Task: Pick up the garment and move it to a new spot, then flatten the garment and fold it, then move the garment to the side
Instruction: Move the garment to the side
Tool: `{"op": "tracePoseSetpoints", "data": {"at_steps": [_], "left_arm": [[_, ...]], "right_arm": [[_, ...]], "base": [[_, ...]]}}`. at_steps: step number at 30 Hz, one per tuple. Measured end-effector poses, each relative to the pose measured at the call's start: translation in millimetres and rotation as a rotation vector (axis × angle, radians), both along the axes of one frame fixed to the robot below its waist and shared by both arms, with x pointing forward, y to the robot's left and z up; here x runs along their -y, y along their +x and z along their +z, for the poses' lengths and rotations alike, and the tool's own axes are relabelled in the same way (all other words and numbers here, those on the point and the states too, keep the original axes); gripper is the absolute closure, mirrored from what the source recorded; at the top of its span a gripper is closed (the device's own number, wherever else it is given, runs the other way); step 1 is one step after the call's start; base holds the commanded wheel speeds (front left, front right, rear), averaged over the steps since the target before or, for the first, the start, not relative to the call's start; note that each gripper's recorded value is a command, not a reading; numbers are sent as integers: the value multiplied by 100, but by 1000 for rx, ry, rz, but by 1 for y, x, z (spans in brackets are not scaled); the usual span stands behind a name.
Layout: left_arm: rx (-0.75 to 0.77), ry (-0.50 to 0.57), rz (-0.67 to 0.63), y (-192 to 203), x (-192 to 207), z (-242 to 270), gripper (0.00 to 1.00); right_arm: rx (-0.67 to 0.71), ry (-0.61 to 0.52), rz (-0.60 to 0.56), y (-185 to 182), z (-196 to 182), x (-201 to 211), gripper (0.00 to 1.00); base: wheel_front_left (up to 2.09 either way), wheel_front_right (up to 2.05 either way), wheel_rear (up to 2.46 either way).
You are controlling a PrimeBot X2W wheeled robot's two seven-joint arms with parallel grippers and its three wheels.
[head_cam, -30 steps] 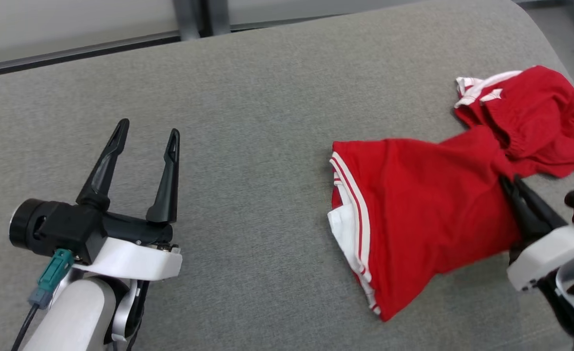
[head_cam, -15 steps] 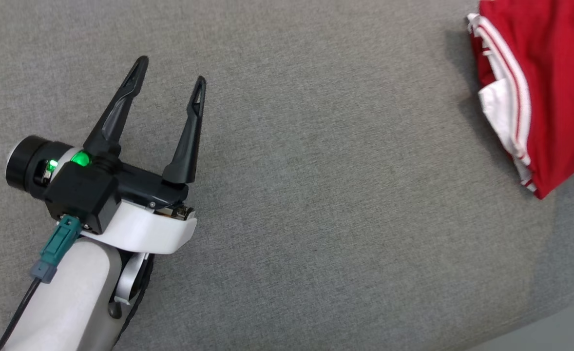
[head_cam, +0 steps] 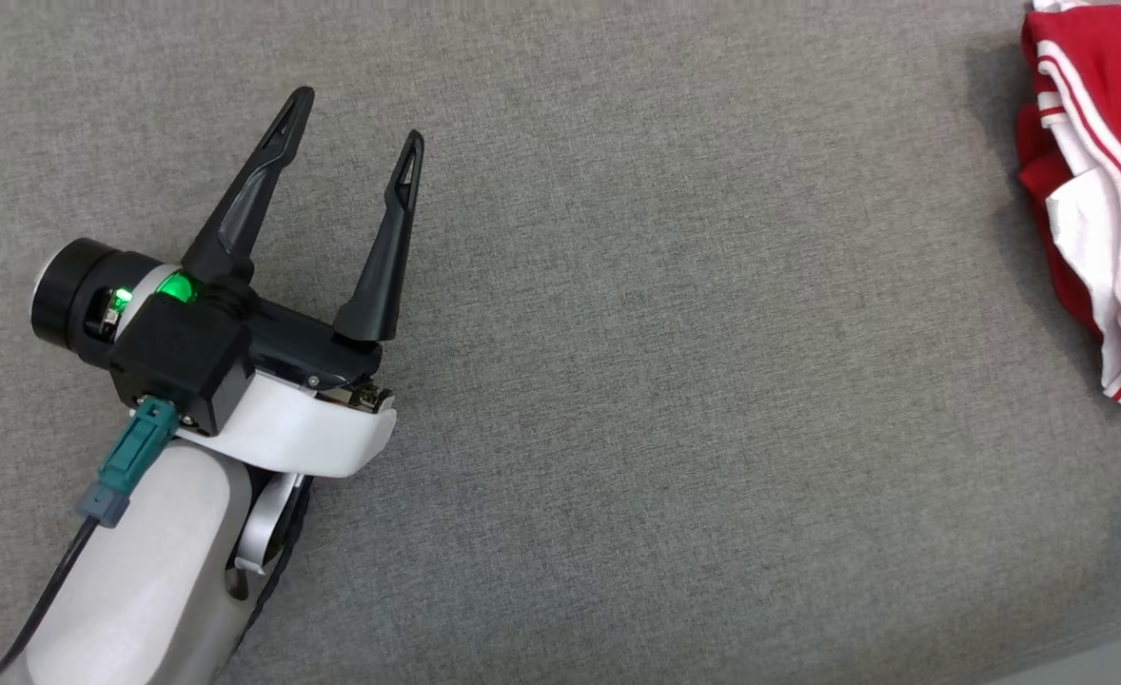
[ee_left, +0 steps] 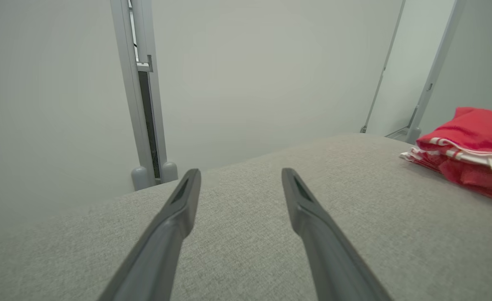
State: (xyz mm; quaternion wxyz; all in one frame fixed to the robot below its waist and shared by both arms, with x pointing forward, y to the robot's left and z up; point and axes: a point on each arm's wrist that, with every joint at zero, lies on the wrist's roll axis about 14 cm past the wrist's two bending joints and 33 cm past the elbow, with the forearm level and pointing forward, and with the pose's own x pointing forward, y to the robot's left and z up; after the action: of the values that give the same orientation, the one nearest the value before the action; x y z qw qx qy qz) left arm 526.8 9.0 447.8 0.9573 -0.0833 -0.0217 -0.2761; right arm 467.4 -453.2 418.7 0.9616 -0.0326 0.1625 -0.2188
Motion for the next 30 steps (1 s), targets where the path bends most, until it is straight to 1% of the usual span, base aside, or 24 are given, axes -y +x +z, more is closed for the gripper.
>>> {"op": "tracePoseSetpoints", "data": {"at_steps": [2, 7, 12, 15, 19, 23, 26, 30], "left_arm": [[3, -6, 11, -2, -2, 5, 0], [-10, -11, 58, -15, -14, 14, 0], [-15, -39, 126, -31, -30, 32, 0], [-15, -48, 163, -42, -40, 41, 0], [-12, -39, 247, -55, -67, 50, 0], [-23, -26, 342, -72, -99, 53, 0], [-31, -21, 414, -89, -124, 56, 0], [-48, -10, 498, -114, -155, 56, 0]], "right_arm": [[30, -25, 0, -7, 8, 2, 0], [82, -41, 76, -17, 20, -25, 0], [210, -51, 191, -23, 53, -73, 0], [274, -46, 243, -35, 66, -103, 0], [338, 1, 311, -46, 75, -151, 0], [350, 52, 375, -54, 79, -191, 0], [366, 85, 411, -61, 87, -214, 0], [351, 107, 448, -73, 91, -233, 0]], "base": [[0, 0, 0], [0, 0, 0], [0, 0, 0], [0, 0, 0], [0, 0, 0], [0, 0, 0], [0, 0, 0], [0, 0, 0]]}}
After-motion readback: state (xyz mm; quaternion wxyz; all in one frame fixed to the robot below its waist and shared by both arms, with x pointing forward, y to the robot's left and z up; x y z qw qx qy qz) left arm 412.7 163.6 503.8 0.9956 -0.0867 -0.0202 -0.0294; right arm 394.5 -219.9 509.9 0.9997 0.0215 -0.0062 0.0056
